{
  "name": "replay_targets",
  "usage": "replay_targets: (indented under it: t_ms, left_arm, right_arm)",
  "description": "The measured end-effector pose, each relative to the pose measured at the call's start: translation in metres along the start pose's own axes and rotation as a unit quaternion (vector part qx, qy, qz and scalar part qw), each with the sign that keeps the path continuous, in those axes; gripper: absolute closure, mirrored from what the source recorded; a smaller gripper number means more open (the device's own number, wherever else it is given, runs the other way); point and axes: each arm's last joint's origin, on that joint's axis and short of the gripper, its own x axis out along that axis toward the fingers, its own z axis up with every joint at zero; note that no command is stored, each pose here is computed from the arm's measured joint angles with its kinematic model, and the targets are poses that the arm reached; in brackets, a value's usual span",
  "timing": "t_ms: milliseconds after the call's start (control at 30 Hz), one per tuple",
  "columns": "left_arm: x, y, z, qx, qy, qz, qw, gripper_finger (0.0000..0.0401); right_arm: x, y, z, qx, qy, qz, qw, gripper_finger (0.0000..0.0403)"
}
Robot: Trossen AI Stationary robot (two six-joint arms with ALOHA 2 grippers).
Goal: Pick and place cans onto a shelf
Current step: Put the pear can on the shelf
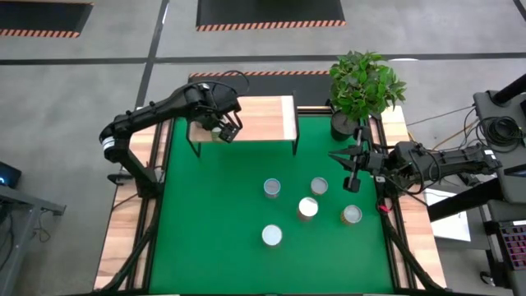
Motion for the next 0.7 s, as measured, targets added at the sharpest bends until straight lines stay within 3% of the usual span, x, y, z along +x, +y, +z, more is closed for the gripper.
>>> replay_targets:
  t_ms: [400,700]
  left_arm:
    - [-0.001,0.001,0.0,0.021,-0.011,0.018,1.0,0.006]
    - [-0.023,0.002,0.005,0.023,-0.045,-0.003,0.999,0.006]
  right_arm:
    - [0.0,0.0,0.0,0.0,0.002,-0.003,1.0,0.0385]
    - [0.0,0.0,0.0,-0.003,0.002,-0.003,1.0,0.0385]
